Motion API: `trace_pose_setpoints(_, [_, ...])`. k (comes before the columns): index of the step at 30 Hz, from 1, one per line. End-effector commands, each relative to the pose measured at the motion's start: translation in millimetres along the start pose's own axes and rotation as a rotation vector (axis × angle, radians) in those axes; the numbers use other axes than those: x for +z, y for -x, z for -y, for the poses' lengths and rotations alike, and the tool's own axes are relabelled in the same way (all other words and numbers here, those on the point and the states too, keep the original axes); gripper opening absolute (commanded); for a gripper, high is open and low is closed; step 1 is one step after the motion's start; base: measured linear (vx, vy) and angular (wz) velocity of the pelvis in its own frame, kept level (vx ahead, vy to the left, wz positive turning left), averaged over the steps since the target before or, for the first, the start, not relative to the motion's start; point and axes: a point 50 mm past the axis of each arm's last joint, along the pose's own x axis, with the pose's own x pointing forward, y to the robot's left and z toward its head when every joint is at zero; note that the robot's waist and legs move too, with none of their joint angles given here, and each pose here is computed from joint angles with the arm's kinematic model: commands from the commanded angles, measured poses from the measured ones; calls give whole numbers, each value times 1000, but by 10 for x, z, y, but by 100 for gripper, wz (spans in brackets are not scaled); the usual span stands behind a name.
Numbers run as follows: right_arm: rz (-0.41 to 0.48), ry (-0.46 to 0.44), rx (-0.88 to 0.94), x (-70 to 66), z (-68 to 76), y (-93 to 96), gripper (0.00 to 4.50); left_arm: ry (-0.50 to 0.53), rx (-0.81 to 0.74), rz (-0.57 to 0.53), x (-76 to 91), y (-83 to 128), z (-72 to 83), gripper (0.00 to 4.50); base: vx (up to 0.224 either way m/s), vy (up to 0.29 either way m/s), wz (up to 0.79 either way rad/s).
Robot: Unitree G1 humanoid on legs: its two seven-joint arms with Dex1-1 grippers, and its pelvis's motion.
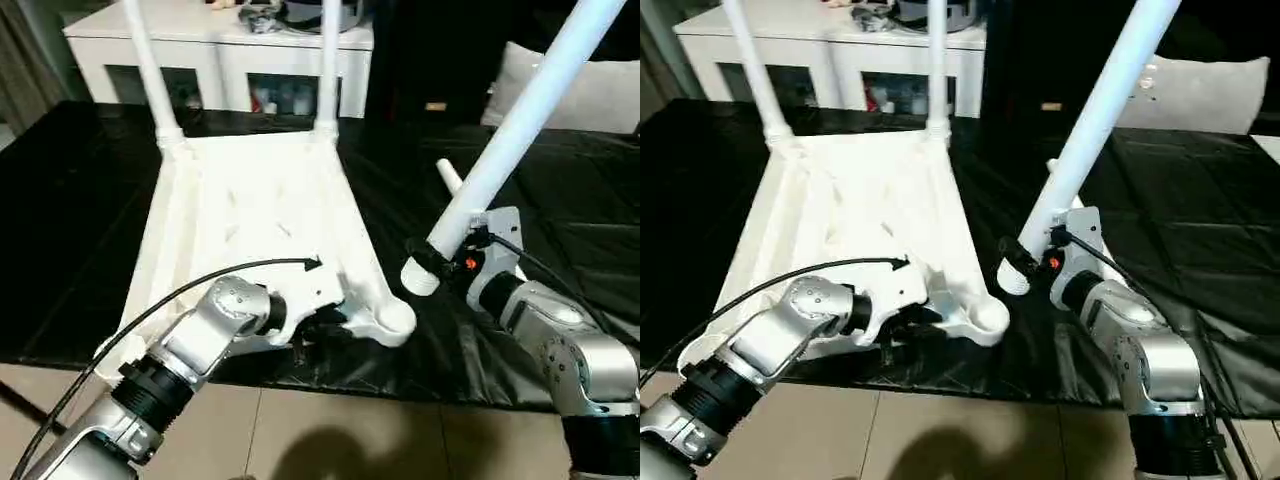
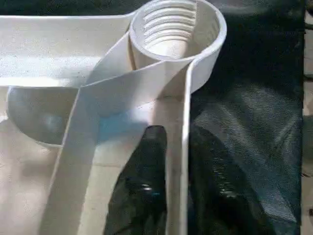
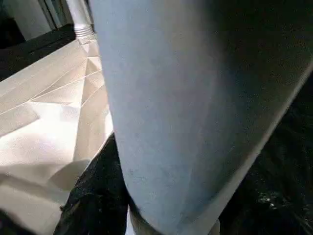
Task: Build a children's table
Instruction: Insert table leg to table base
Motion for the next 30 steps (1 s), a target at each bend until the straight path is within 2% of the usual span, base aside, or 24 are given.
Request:
trace_pose_setpoints(1, [28, 45, 26, 79, -52, 12, 191, 14, 76, 9, -5, 94, -112, 44, 0, 0, 0])
trace_pose_setpoints(5, [15, 50, 83, 77, -119, -8, 191, 6, 108, -11, -59, 117, -174, 12, 0, 0, 0])
trace_pose_setpoints(10, [-1, 65, 129, 80, -167, -31, 191, 1, 122, -11, -70, 145, -217, 0, 0, 0, 0])
trace_pose_setpoints(16, [-45, 68, 247, 123, -254, -83, 191, -52, 76, 8, -41, 136, -207, 0, 0, 0, 0])
trace_pose_setpoints(20, [-101, 122, 334, 130, -297, -142, 191, -102, 24, 4, -57, 122, -178, 0, 0, 0, 0])
trace_pose_setpoints(27, [-193, 158, 402, 85, -310, -225, 191, -134, -17, -2, -62, 110, -181, 0, 0, 0, 0])
trace_pose_setpoints(30, [-215, 142, 413, 69, -300, -249, 191, -151, -46, 0, -60, 111, -182, 0, 0, 0, 0])
